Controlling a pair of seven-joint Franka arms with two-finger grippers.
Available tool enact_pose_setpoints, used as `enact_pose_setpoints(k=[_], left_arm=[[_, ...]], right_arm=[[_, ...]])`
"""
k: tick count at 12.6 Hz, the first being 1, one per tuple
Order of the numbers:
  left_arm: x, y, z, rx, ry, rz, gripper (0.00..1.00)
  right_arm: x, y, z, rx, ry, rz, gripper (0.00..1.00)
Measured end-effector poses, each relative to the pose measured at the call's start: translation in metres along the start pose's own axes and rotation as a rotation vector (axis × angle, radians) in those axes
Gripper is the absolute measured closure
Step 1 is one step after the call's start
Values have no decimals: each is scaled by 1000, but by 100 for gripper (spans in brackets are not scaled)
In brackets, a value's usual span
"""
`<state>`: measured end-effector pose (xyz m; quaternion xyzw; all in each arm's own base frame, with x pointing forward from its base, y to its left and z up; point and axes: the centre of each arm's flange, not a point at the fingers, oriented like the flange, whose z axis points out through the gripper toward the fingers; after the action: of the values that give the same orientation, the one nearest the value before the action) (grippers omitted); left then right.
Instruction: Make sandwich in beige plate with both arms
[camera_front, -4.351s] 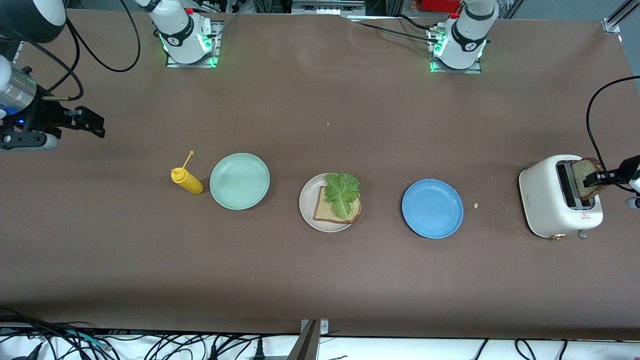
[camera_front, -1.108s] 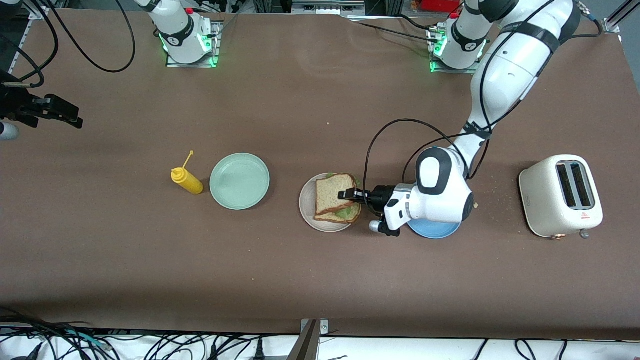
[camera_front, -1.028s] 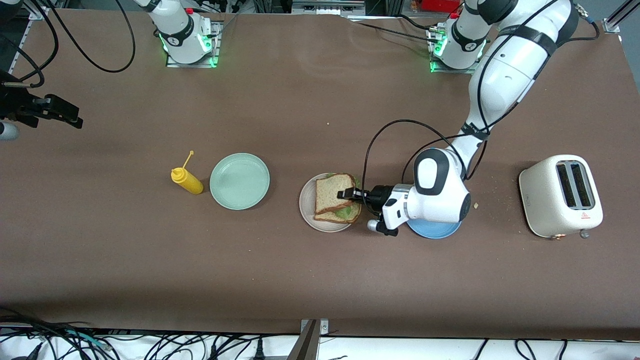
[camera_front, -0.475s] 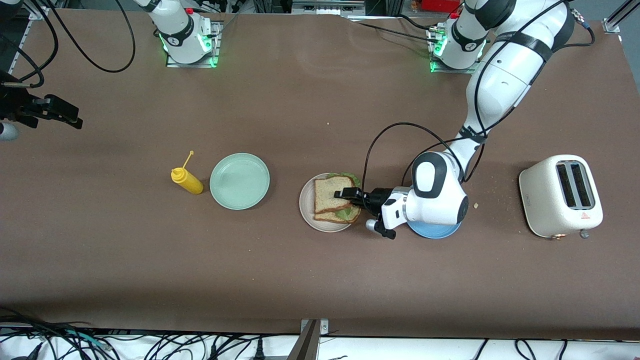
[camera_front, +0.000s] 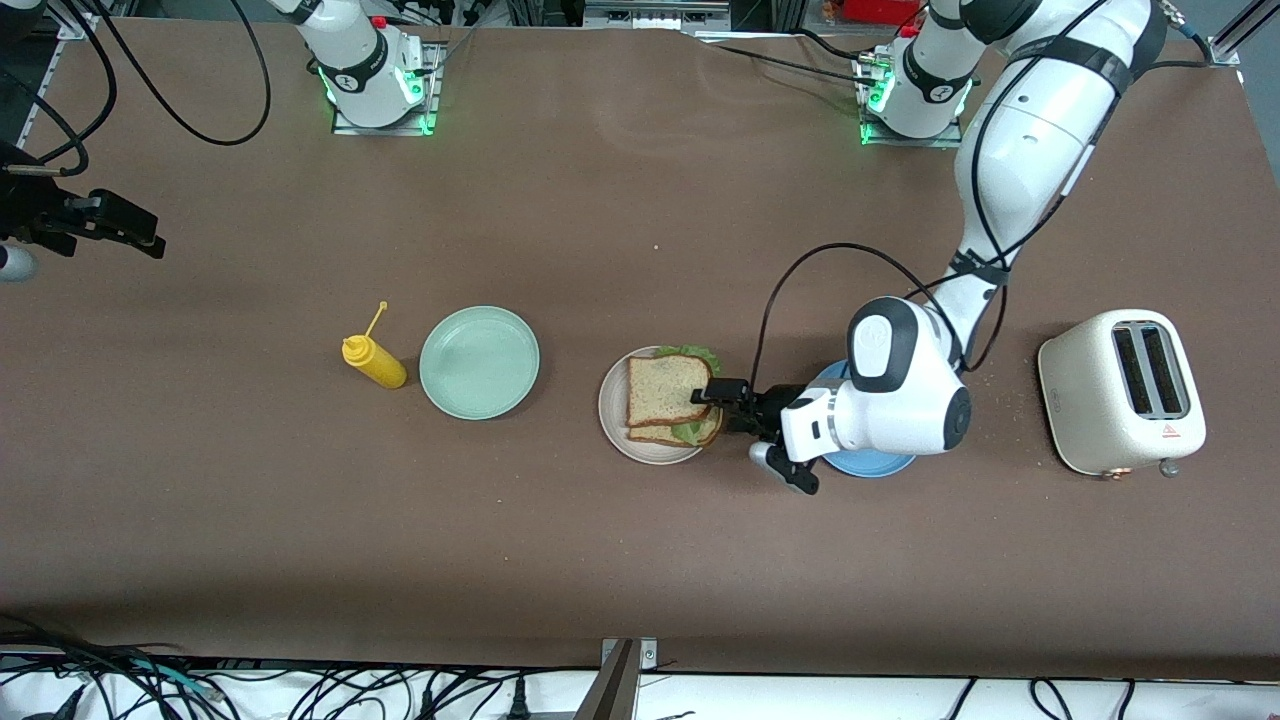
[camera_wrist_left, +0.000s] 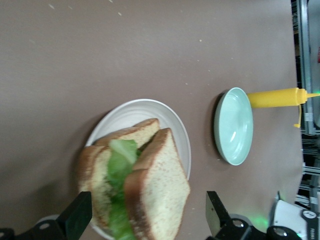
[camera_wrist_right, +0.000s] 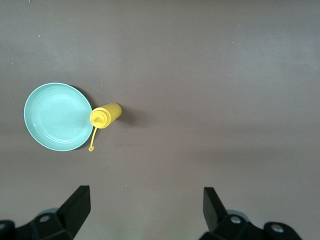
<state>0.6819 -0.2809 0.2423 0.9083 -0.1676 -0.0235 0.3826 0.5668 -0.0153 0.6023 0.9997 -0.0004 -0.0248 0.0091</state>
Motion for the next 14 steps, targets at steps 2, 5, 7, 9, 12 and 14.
enact_pose_setpoints(k=[2,5,7,9,12,14], left_arm=[[-2,-2,-21,58,-36,33,0],[-10,-1,-75,202,-133,69,0],[-17,13,-114,292,-182,52,0],[-27,40,-150,412,-224,26,0],[-46,95,-205,568,-239,-46,0],[-62,124,-242,634,-224,-77,0]], right_arm=[[0,0,0,0,1,0,0],[1,0,1,0,0,0,0],[3,0,3,0,-2,0,0],[3,0,4,0,-2,0,0],[4,0,4,0,-1,0,0],[4,0,4,0,-1,0,0]])
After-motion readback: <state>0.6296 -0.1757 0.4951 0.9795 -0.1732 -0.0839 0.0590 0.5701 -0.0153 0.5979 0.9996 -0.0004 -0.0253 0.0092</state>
